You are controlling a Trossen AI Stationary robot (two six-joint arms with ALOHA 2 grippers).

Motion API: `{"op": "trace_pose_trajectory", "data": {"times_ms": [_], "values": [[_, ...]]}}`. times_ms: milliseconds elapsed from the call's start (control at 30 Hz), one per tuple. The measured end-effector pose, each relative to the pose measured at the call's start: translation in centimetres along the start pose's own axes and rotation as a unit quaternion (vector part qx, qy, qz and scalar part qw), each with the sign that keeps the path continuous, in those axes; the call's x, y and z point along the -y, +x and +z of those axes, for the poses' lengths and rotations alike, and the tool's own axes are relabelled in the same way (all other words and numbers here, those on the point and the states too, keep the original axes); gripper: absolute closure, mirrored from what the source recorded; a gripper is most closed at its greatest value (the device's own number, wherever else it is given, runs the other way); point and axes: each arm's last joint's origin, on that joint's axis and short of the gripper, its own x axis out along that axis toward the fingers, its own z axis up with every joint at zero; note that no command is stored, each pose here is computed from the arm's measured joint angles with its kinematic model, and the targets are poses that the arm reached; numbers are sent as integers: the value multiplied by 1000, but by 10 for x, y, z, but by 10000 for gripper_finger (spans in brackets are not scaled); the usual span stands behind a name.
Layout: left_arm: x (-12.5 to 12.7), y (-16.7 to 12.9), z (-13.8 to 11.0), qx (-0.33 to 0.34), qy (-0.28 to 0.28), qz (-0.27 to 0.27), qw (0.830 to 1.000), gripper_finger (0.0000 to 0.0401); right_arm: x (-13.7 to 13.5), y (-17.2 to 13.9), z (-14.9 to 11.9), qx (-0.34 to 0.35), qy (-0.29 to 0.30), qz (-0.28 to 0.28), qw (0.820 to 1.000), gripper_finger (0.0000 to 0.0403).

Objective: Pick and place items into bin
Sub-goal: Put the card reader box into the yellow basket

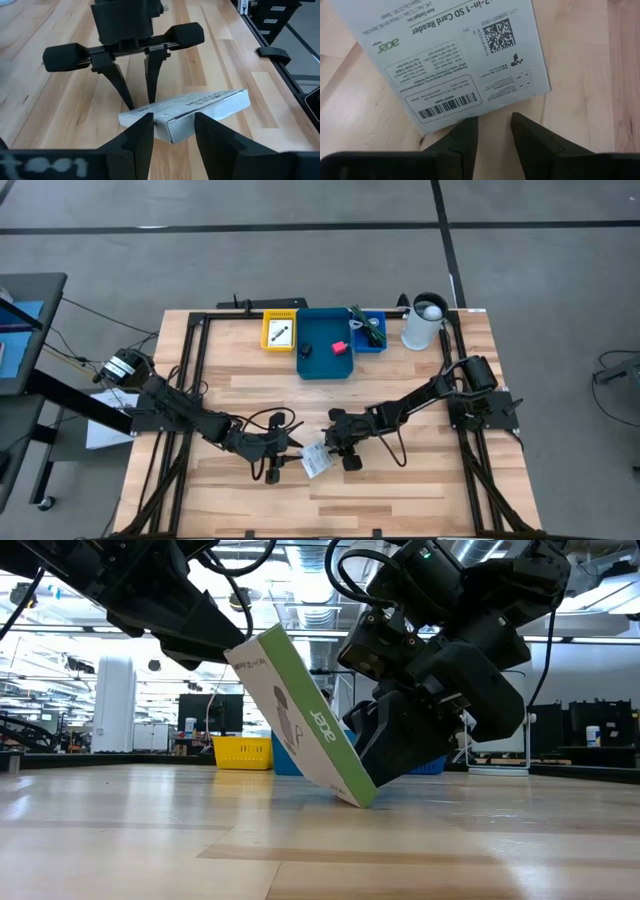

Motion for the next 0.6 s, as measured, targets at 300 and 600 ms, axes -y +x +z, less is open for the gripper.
{"op": "trace_pose_trajectory", "data": {"times_ms": [300, 600], "values": [[-1, 0, 0, 5, 0, 16, 1000, 271, 0, 0, 0, 2, -4, 0, 1000, 285], [-1, 0, 0, 5, 0, 16, 1000, 271, 0, 0, 1, 3, -5, 0, 1000, 285]]}}
